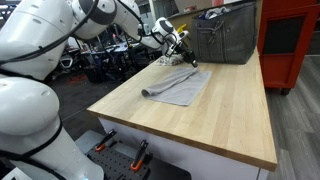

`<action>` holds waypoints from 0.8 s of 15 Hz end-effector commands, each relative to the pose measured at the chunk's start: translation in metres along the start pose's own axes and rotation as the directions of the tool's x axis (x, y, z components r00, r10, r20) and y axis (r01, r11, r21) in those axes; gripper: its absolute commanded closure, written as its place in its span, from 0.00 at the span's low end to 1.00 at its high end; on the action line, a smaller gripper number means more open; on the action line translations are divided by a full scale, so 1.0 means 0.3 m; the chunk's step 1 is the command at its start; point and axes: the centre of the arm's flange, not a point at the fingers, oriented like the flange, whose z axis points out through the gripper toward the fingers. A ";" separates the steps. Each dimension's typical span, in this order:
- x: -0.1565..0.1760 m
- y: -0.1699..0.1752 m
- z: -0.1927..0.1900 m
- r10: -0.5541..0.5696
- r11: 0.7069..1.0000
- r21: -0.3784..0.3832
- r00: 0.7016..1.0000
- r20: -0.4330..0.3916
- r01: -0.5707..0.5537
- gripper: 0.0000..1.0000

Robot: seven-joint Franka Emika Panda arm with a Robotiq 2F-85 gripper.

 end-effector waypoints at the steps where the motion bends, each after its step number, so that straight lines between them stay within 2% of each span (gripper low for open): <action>1: 0.066 -0.001 0.045 0.067 0.997 -0.049 0.998 -0.009 -0.067 0.99; 7: 0.081 0.010 0.063 0.117 0.991 -0.061 0.993 -0.001 -0.117 0.99; 12: 0.064 0.023 0.013 0.100 0.995 -0.024 0.995 0.024 -0.100 0.99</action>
